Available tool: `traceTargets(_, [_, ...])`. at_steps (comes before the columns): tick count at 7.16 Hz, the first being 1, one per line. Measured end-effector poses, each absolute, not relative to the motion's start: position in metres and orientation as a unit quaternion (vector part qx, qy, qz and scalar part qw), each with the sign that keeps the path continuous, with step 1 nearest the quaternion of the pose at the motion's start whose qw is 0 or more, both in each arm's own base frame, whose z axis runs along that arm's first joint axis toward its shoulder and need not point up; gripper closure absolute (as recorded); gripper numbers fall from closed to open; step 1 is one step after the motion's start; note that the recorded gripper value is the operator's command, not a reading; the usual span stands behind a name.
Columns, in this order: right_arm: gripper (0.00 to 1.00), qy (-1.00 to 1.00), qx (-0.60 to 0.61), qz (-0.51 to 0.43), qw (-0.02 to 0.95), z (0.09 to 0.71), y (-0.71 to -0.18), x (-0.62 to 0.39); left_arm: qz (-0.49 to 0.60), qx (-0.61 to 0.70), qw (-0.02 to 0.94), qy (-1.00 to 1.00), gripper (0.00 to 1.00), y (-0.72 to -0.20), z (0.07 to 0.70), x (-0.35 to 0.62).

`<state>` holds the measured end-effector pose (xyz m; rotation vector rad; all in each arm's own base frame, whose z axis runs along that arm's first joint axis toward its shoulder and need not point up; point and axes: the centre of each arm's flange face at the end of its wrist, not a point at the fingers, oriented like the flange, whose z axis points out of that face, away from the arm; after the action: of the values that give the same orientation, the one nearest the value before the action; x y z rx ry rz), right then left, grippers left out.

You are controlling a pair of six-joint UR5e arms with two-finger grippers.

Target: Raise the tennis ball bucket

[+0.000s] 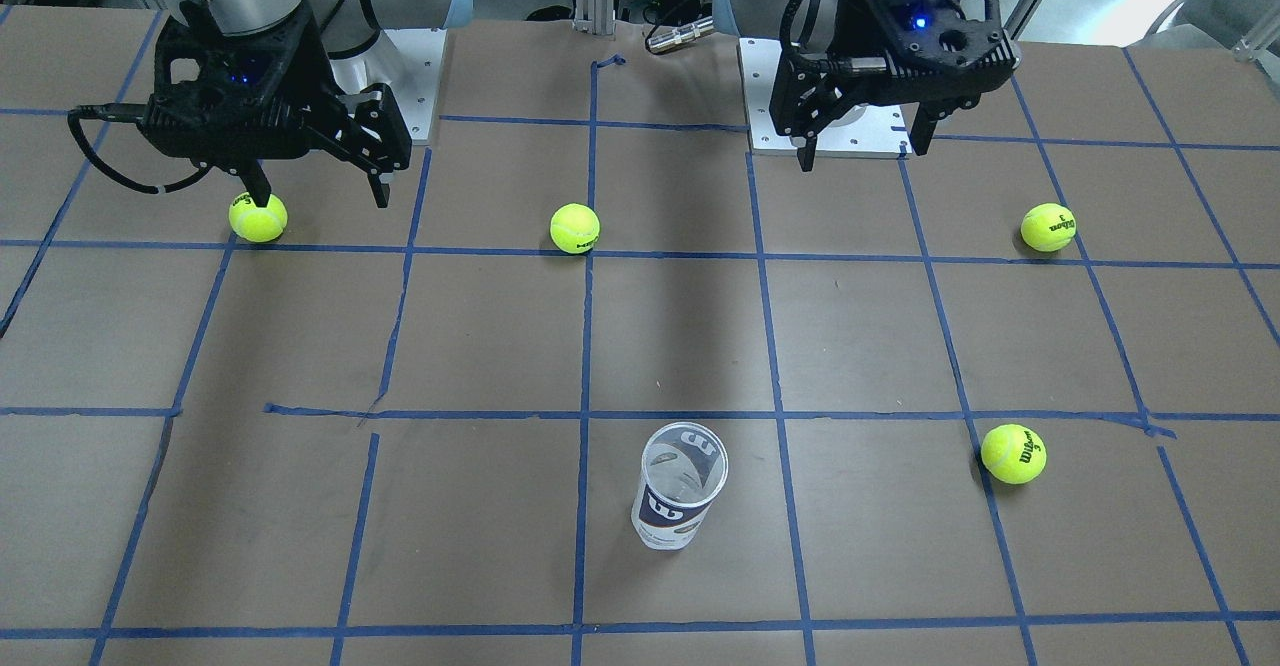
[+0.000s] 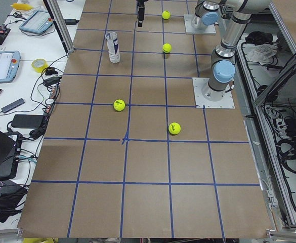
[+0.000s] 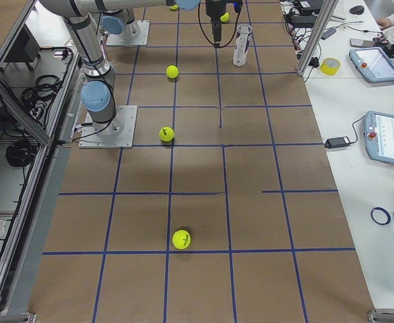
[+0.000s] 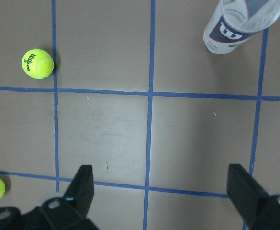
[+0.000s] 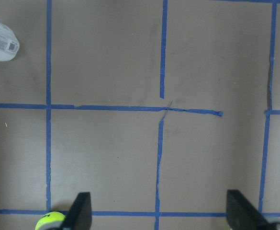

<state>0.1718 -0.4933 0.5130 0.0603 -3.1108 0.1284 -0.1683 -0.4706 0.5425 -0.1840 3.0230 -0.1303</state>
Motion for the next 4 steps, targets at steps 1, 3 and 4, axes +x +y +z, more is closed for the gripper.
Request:
traceTargets(1, [0.0,-0.999,0.019,0.042,0.014,0.513,-0.493,0.172,-0.049,-0.072,0.024,0.996,0.0,-0.476,0.543,-0.154])
traceTargets(3, [0.0,-0.999,0.019,0.041,0.014,0.513,-0.493,0.172,-0.048,-0.075,-0.019,0.996,0.0,-0.483,0.541,-0.143])
traceTargets(4, [0.0,-0.999,0.019,0.041,0.014,0.513,-0.493,0.172,-0.047,-0.066,-0.024,0.996,0.0,-0.483,0.54,-0.143])
